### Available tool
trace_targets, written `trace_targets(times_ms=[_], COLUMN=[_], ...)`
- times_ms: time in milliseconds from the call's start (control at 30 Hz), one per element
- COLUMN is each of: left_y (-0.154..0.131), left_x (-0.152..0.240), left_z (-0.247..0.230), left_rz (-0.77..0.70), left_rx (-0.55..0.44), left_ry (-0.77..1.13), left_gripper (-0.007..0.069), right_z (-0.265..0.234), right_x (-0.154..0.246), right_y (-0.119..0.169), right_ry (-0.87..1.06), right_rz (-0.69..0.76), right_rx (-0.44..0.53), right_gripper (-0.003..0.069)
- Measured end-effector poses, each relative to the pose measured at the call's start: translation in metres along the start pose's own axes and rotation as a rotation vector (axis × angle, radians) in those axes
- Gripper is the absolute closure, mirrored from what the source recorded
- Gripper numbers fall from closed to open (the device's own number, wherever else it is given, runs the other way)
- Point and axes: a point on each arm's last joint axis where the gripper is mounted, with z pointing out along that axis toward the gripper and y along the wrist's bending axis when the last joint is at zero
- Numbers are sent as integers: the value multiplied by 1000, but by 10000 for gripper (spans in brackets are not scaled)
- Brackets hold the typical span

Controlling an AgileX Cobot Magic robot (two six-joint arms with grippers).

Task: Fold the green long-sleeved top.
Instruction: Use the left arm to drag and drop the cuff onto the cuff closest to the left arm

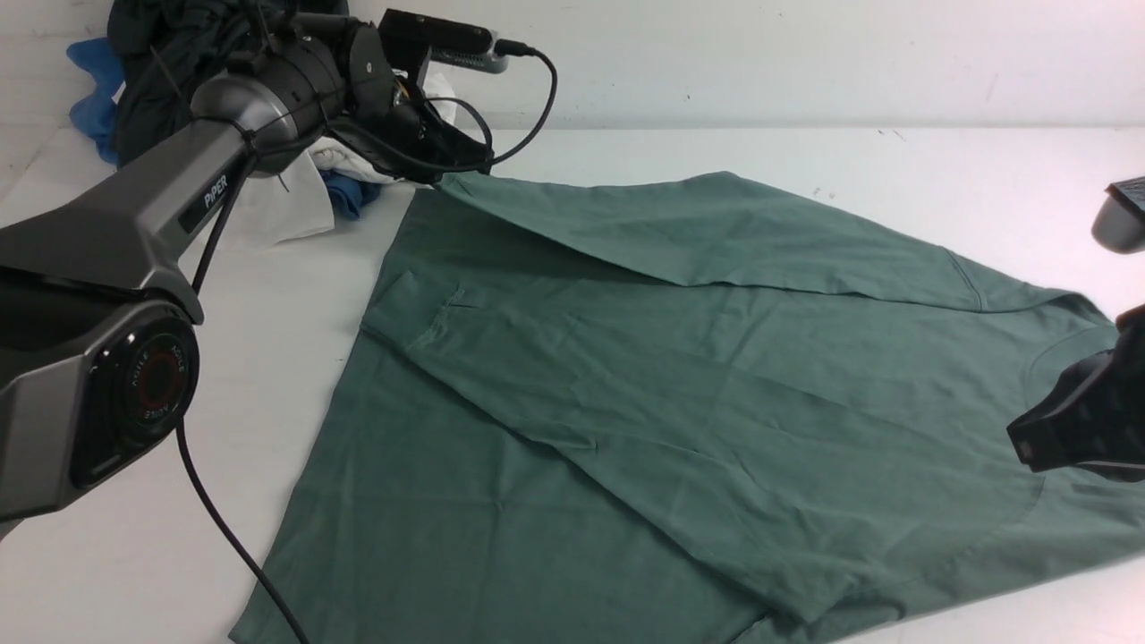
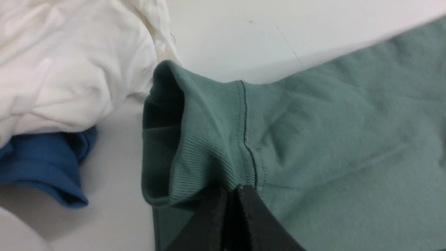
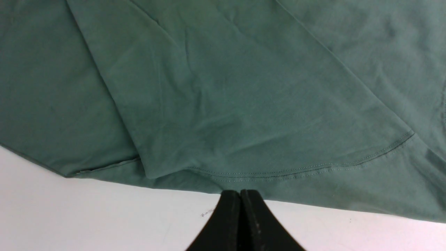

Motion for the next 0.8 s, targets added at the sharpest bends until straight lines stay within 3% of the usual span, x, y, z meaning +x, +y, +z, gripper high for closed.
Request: trace_targets(times_ms=[167,467,800], left_y=[-14,-11,-15], left_x=[-5,-9,8], left_z=[-35,-101,-133], left_rz=[93,130,123], left_rx=[-18,-40,-2], left_ry=[99,238,294], left_gripper=[620,620,620], right_z=[0,0,0], right_x=[0,0,3], right_y=[0,0,0], right_ry=[1,5,38], right_rz=[-5,-12,-23], right_rx=[3,5,0], right_gripper=[674,674,674])
